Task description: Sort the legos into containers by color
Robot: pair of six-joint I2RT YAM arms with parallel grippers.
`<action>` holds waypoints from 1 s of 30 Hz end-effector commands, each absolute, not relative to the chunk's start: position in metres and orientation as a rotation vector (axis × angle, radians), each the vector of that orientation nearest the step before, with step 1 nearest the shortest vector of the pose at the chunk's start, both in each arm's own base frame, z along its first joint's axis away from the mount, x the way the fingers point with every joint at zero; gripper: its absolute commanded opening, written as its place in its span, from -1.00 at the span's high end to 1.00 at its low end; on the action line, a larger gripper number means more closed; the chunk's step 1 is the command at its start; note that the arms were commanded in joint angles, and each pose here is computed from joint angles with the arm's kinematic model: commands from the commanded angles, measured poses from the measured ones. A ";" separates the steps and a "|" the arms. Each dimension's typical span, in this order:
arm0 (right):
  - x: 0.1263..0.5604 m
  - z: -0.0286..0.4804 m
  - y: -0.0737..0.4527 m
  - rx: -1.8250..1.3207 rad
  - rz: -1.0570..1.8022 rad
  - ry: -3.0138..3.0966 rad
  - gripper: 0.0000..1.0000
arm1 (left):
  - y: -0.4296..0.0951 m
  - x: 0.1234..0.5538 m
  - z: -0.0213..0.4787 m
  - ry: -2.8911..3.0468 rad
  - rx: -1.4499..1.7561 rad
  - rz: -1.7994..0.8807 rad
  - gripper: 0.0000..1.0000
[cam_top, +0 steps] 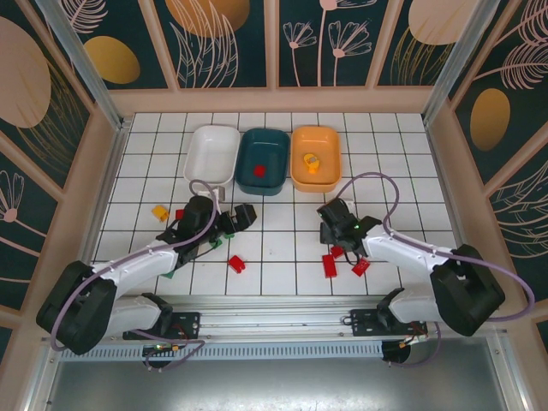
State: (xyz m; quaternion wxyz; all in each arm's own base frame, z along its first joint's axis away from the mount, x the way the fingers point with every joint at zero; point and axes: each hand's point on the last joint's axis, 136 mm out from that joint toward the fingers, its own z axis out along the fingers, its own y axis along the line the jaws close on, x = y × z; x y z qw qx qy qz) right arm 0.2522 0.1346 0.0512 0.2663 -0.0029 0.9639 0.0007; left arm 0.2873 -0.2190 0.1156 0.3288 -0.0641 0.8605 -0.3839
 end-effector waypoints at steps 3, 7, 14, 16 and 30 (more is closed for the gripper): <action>0.255 0.047 0.137 -0.018 -0.089 2.610 -0.22 | -0.231 0.295 0.149 2.148 -0.128 -1.100 -0.97; 0.258 0.049 0.144 -0.045 -0.086 2.595 -0.10 | -0.232 0.296 0.150 2.141 -0.124 -1.107 -0.97; 0.275 0.054 0.147 -0.031 -0.069 2.550 -0.13 | -0.232 0.295 0.154 2.134 -0.117 -1.111 -0.97; 0.278 0.051 0.152 -0.041 -0.050 2.557 -0.13 | -0.231 0.294 0.154 2.131 -0.115 -1.106 -0.97; 0.301 0.096 0.179 -0.045 0.093 2.439 0.73 | -0.203 0.291 0.152 2.122 -0.245 -0.993 -0.97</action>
